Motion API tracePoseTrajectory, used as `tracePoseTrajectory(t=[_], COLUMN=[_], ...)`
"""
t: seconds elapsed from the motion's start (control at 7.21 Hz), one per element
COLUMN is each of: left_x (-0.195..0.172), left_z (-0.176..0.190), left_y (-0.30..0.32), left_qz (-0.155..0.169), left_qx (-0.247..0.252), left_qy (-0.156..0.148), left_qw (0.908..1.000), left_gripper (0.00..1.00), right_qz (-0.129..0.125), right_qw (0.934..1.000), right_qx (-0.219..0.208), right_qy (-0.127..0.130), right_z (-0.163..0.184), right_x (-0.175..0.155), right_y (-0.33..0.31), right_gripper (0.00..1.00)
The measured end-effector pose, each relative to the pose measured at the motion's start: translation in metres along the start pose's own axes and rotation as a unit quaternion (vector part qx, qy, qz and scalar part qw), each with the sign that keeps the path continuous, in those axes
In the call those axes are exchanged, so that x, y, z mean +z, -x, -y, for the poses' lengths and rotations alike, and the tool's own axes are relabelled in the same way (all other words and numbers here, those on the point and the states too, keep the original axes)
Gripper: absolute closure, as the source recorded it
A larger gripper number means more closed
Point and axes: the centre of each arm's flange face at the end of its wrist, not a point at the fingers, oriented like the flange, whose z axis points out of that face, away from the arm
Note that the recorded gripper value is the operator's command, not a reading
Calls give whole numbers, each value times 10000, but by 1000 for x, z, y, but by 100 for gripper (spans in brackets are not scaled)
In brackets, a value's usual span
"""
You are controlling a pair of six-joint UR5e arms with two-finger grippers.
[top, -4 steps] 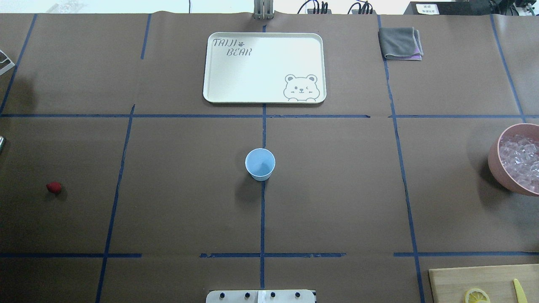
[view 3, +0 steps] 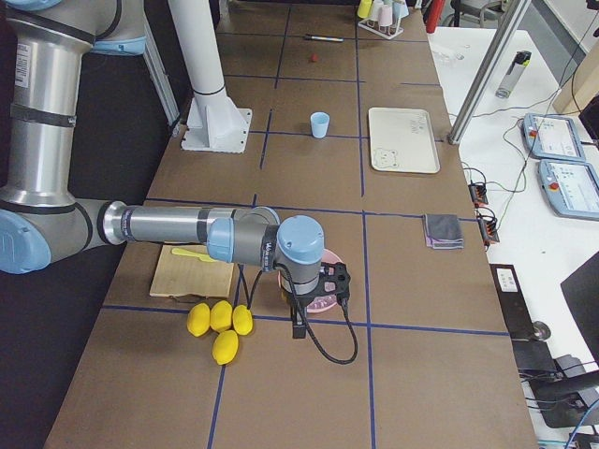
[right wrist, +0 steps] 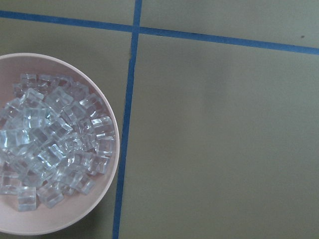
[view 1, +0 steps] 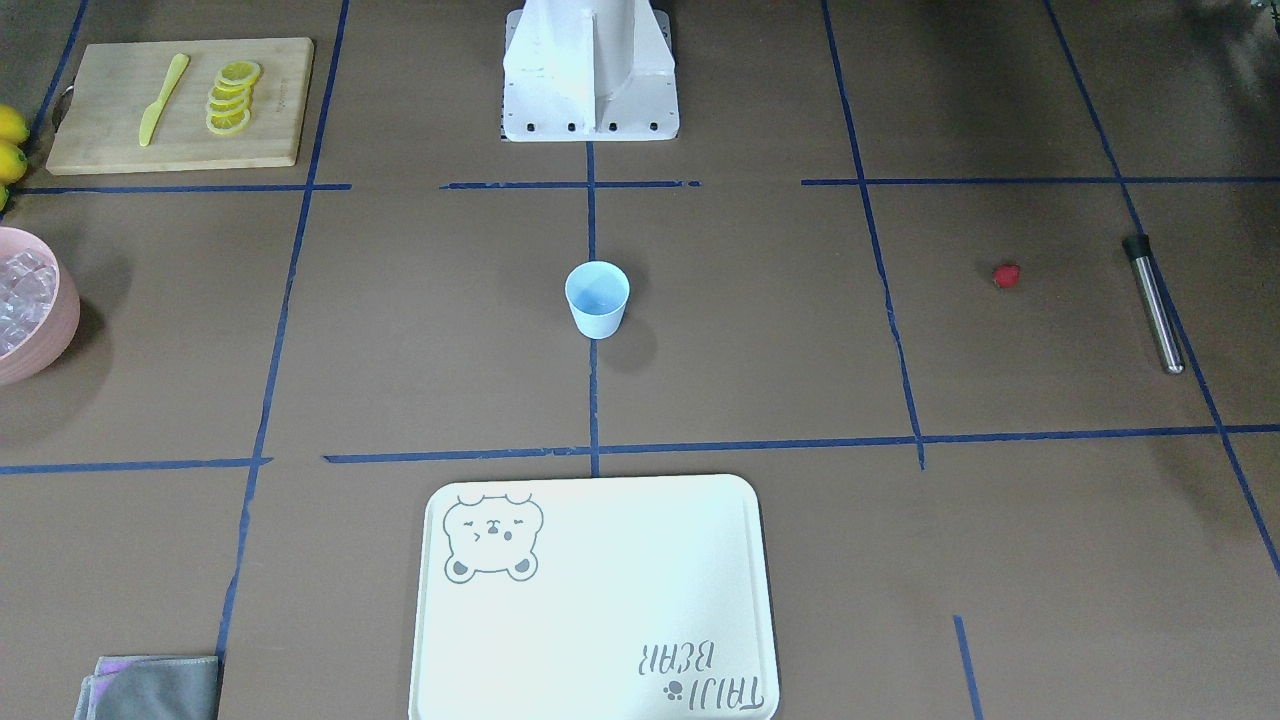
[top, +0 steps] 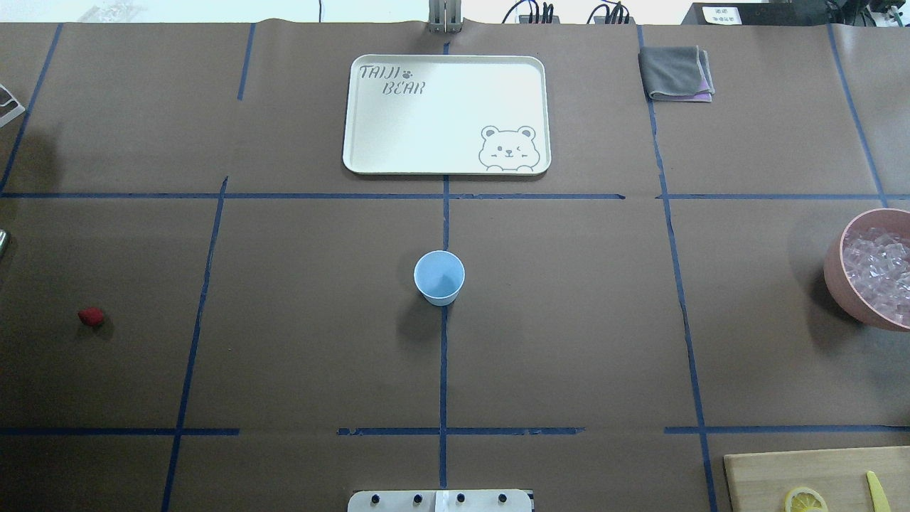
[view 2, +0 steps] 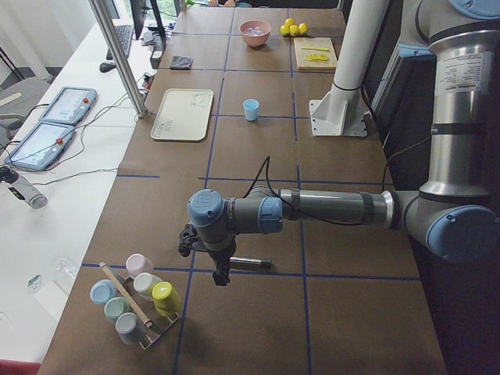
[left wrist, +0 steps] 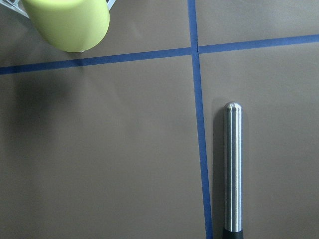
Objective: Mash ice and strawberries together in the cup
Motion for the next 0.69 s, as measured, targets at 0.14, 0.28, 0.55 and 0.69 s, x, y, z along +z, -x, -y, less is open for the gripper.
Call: tracePoseTrajectory(t=[0.14,0.28,0.55,0.69], left_x=[0,-2,-17,-23], left_z=[3,6,24,28], left_y=[-3,-5,-18,-23], left_qz=[18,38,71,74], left_qx=[22,64,296,409], left_qy=[2,-33,-294,-409], left_qw=[10000,10000,9991,9983], left_gripper=[0,0,0,0], right_qz=[0,-2,-7,82], right_qw=[10000,10000,9999,9998], right_qx=[-19,-50,-114,-129], right_qy=[-22,-54,-121,-146], right_z=[1,3,7,7], right_x=[-2,-5,-11,-12], right_y=[2,4,10,13], right_gripper=[1,1,1,1])
